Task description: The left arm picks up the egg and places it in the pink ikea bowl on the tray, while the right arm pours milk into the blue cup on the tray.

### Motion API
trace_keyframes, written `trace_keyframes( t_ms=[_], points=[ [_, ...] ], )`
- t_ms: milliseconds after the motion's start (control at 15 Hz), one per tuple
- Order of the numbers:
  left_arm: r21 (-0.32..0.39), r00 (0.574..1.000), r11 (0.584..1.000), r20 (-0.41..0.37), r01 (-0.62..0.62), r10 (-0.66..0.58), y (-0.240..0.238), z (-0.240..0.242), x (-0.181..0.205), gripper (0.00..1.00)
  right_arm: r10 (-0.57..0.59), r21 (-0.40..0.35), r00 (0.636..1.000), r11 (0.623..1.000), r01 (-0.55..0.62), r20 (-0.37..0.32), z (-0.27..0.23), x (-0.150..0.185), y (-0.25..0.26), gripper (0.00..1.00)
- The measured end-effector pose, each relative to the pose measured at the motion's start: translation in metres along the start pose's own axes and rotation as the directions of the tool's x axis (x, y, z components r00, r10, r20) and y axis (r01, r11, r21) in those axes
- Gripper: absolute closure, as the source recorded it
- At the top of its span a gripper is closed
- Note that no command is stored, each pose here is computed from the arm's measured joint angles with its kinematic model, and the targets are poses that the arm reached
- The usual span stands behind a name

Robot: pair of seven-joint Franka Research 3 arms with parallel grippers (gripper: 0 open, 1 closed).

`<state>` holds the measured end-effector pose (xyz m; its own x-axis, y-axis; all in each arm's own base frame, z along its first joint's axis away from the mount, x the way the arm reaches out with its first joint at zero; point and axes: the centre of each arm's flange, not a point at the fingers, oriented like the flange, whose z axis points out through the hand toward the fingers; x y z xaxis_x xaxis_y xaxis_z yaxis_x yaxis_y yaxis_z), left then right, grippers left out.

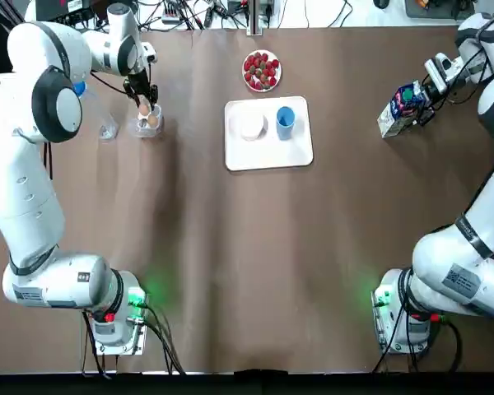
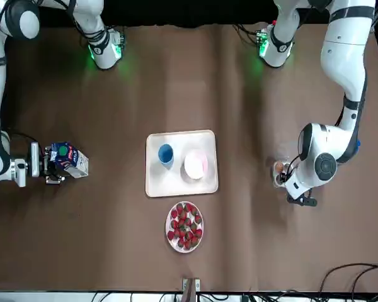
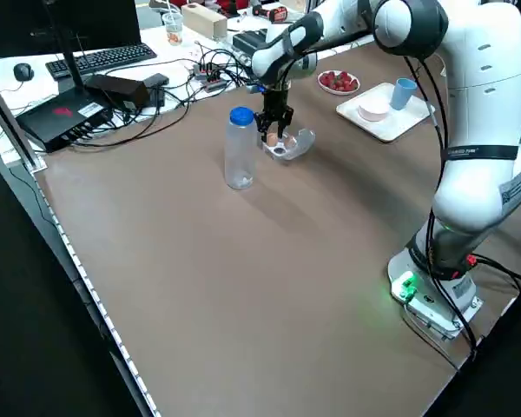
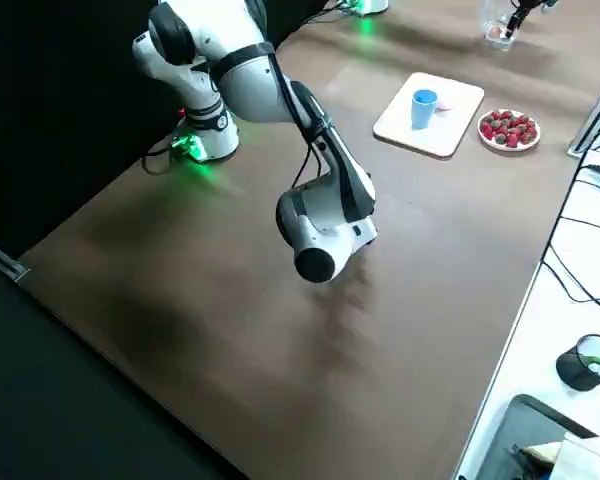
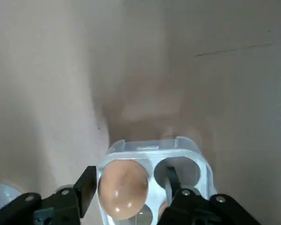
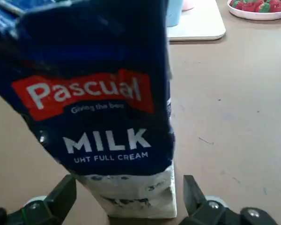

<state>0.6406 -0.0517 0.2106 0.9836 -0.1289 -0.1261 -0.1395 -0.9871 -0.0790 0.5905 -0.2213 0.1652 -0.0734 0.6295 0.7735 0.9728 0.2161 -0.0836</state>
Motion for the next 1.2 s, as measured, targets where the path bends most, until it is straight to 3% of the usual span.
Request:
trace_keyframes(
  t_ms=[267,533,800,1000,1200],
  points=[
    [-0.001,1.000,1.000,0.003,0.004,-0.004,-0.002,0.002,-0.001,0.33,0.011,0.009,1.000,1.000,-0.011,-0.011,0.007,-0.004,-0.004,0.00],
    [0.001,1.000,1.000,-0.001,0.004,-0.004,-0.003,-0.001,0.000,0.48,0.022,0.016,1.000,1.000,-0.021,-0.020,0.010,-0.006,-0.007,0.02],
    [0.001,1.000,1.000,-0.004,0.003,-0.003,-0.002,-0.002,0.000,0.53,0.049,0.039,0.998,0.998,-0.047,-0.046,0.015,-0.005,-0.010,0.16],
    [0.001,1.000,1.000,-0.004,0.003,-0.003,-0.002,-0.003,0.000,0.53,0.051,0.039,0.998,0.998,-0.049,-0.046,0.015,-0.006,-0.010,0.18],
    [0.001,1.000,1.000,-0.008,0.003,-0.003,-0.002,-0.004,0.001,0.53,0.066,0.039,0.997,0.997,-0.065,-0.045,0.015,-0.005,-0.010,0.26]
  ],
)
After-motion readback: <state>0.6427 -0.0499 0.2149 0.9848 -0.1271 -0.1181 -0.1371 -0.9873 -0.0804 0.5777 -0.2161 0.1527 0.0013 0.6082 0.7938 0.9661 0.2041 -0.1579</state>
